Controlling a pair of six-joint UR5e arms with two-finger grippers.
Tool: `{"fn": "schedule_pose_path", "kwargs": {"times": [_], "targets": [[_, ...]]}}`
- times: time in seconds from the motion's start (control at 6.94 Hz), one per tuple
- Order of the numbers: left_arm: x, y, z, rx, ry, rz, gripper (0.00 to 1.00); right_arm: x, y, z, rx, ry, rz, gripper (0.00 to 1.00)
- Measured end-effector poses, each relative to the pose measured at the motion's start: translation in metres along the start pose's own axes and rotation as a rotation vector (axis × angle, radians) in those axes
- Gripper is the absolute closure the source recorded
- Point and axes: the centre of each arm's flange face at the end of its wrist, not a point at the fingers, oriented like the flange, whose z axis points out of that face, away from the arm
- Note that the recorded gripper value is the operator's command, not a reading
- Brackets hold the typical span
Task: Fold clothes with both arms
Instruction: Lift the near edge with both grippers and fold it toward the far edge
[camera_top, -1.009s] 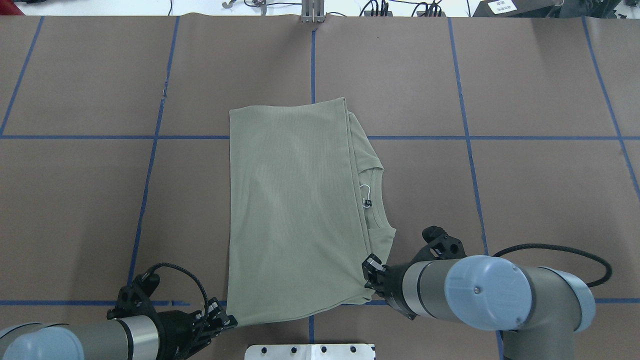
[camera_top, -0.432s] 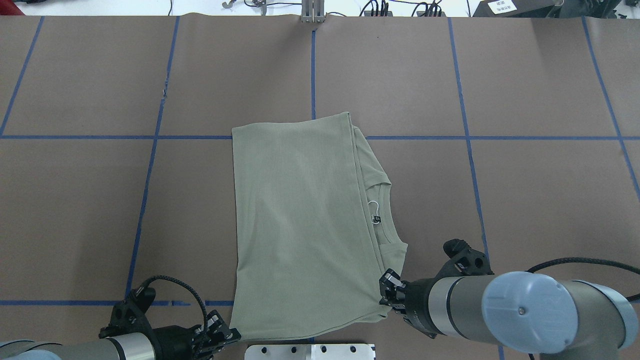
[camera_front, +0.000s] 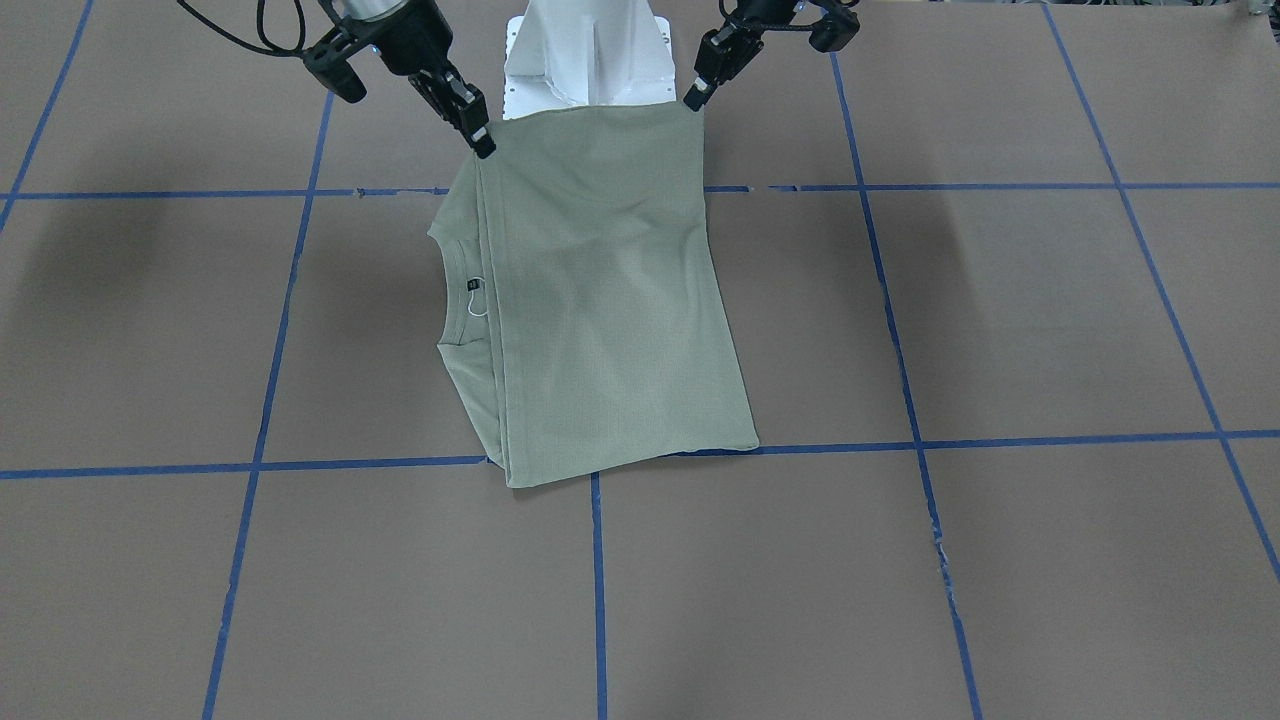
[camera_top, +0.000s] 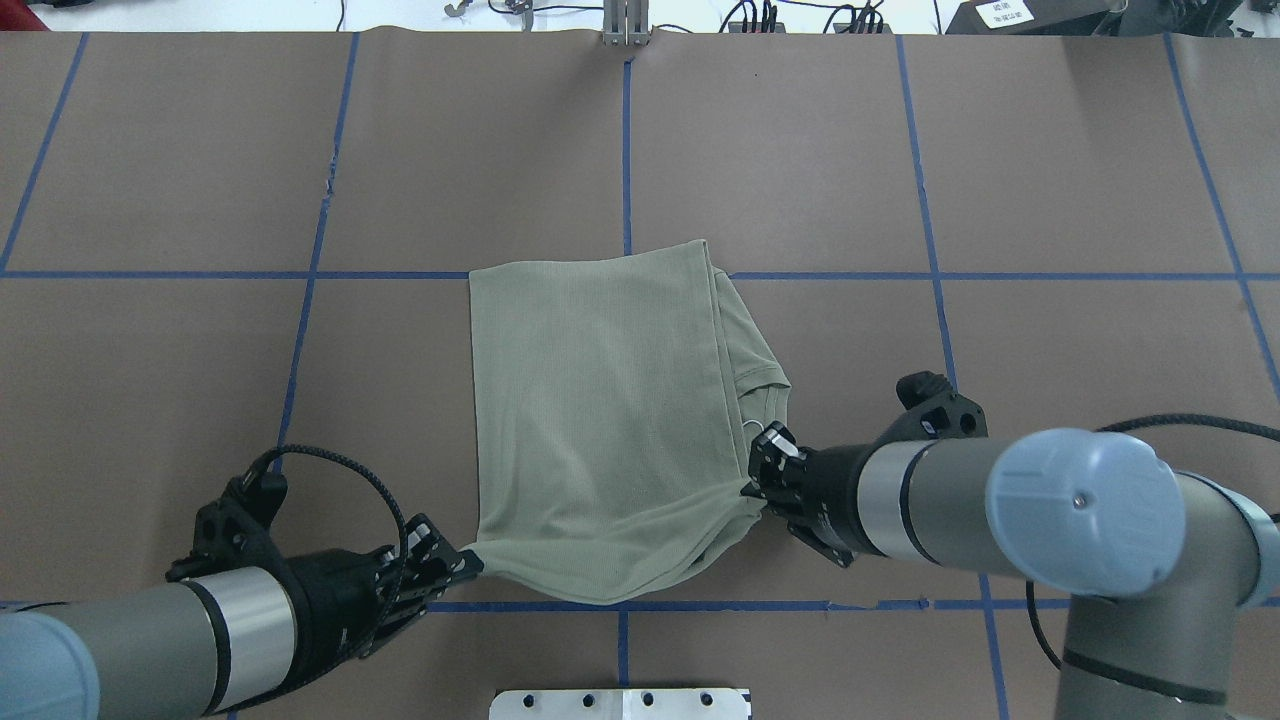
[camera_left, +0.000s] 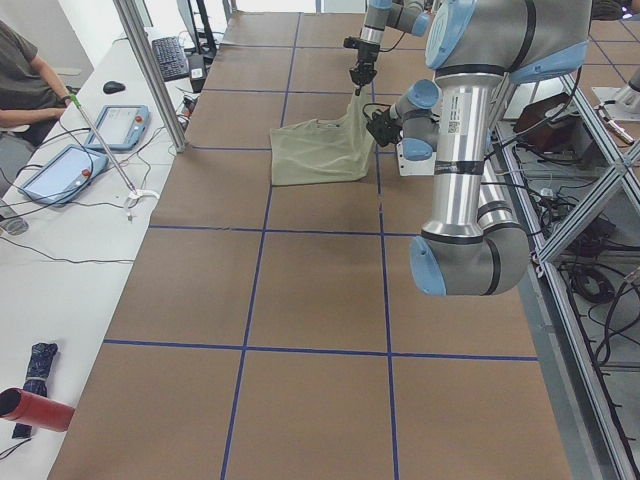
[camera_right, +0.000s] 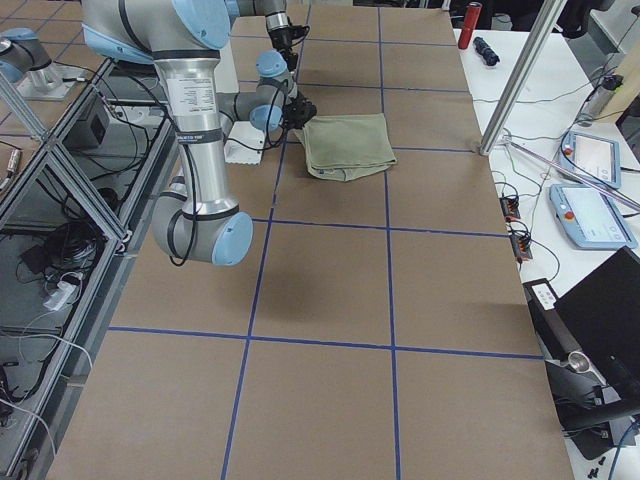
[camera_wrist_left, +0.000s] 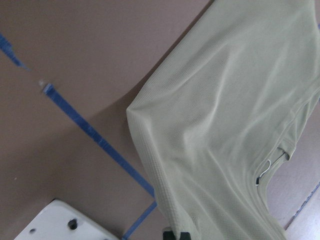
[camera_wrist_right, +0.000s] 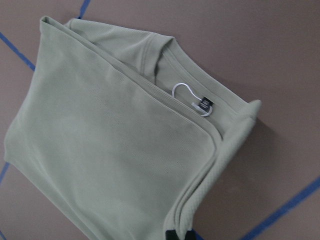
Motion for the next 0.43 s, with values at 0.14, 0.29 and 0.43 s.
{"fn": "schedule_pose_path", "kwargs": {"times": [0.14,0.29,0.43], "targets": [[0.026,-0.021,0.01,0.048,0.015,0.054,1.0,-0.032,-0.021,0.013,0.02,-0.003,0.017,1.0],[0.049,-0.044,0.025,0.088,0.014,0.106,1.0,-0.058,-0.043,0.021,0.043,-0.006,0.019,1.0],[0.063,-0.069,0.038,0.123,0.001,0.158,1.0,-0.079,-0.06,0.033,0.069,-0.006,0.014,1.0]]}}
